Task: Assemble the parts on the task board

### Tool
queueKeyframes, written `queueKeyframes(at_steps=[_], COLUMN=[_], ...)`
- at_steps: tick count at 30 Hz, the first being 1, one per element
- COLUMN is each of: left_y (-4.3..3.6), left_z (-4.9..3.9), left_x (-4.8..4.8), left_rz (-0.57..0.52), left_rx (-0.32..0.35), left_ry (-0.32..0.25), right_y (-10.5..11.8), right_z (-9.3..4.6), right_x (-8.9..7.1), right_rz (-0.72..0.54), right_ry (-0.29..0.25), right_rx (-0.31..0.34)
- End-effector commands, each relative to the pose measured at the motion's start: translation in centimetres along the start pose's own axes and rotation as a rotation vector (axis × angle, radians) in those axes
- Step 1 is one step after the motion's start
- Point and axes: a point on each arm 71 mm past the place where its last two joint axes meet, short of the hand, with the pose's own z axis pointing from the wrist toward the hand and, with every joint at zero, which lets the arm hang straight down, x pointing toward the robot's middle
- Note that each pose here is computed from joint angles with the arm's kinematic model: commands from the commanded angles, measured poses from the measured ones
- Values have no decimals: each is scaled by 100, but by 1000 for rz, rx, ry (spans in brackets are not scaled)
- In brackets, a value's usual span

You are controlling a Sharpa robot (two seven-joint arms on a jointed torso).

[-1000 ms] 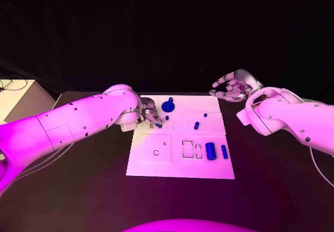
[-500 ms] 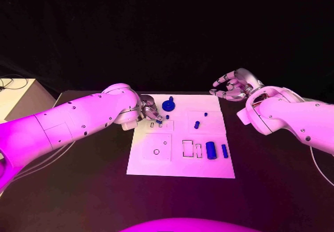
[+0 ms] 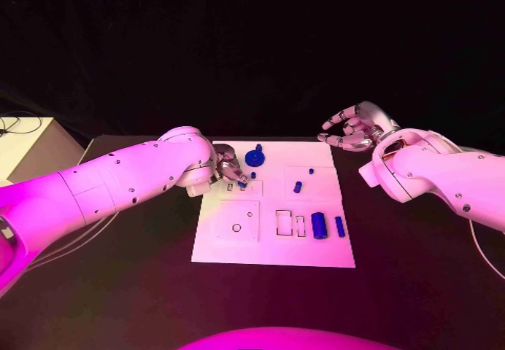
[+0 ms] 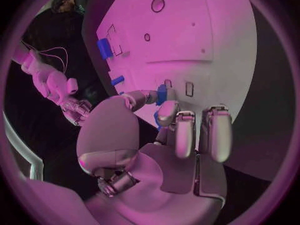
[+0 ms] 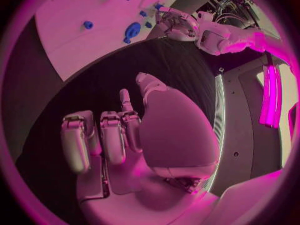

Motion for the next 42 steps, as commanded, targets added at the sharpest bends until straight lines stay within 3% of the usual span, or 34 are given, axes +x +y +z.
queueKeyframes(at_steps=[1,24,42], left_y=[-17,24,6], left_z=[5,-5,7], left_x=[20,27,44], left_rz=[9,55,59], left_rx=[7,-6,-5], left_ry=[13,20,27], right_y=[12,10,13], right_z=[-2,-1,0], right_x=[7,6,9], right_rz=[-10,-11,-11], right_ry=[4,4,5], right_rx=[-10,-9,-10])
